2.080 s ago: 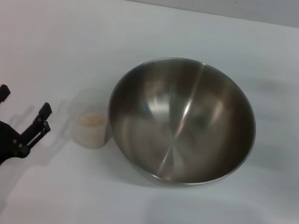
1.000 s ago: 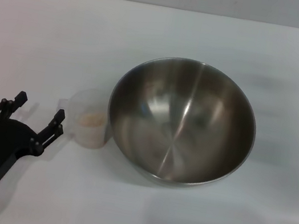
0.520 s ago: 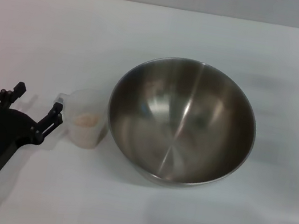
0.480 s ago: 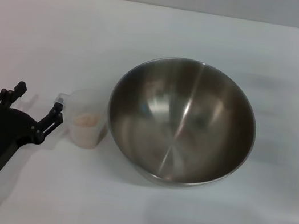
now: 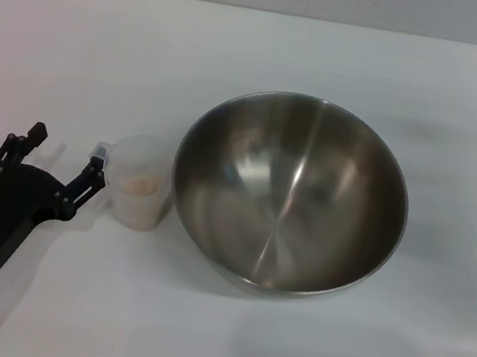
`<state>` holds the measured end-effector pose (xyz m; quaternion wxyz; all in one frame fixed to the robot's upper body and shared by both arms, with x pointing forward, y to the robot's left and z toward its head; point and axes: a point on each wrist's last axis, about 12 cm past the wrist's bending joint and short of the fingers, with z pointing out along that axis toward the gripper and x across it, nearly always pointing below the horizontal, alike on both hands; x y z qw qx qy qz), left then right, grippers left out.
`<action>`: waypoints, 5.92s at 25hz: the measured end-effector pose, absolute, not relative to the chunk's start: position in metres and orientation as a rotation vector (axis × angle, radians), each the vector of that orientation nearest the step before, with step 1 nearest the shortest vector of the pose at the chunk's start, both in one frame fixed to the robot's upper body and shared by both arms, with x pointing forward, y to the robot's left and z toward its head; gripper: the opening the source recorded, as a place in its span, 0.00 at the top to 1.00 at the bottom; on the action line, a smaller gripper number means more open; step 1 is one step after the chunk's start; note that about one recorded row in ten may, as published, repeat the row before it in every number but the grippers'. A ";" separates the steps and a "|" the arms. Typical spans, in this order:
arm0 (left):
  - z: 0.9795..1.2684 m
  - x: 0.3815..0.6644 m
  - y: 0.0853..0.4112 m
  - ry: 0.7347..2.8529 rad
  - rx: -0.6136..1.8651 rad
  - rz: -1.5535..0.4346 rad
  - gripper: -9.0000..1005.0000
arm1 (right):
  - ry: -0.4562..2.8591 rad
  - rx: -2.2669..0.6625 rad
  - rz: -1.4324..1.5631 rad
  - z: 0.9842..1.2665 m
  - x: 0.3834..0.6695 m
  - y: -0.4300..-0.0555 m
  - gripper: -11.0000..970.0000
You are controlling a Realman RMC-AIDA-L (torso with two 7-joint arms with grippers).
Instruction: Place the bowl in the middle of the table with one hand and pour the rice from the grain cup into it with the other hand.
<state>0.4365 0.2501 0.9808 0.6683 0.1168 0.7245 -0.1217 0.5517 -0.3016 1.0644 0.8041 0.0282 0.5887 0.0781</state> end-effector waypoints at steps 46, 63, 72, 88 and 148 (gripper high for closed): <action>1.042 0.494 0.218 1.142 0.582 0.076 0.97 | 1.238 0.039 0.175 1.071 0.558 -0.299 0.50; 1.047 0.489 0.170 0.262 1.343 0.825 0.97 | 1.219 0.027 0.169 1.074 0.559 -0.298 0.50; 1.042 0.481 0.160 0.016 1.433 0.970 0.96 | 1.221 0.022 0.155 1.074 0.559 -0.299 0.50; 1.040 0.479 0.158 0.046 1.445 0.969 0.96 | 1.216 0.008 0.138 1.074 0.558 -0.300 0.50; 0.995 0.483 0.269 1.643 0.015 -0.154 0.54 | 1.206 0.005 0.171 1.077 0.562 -0.291 0.50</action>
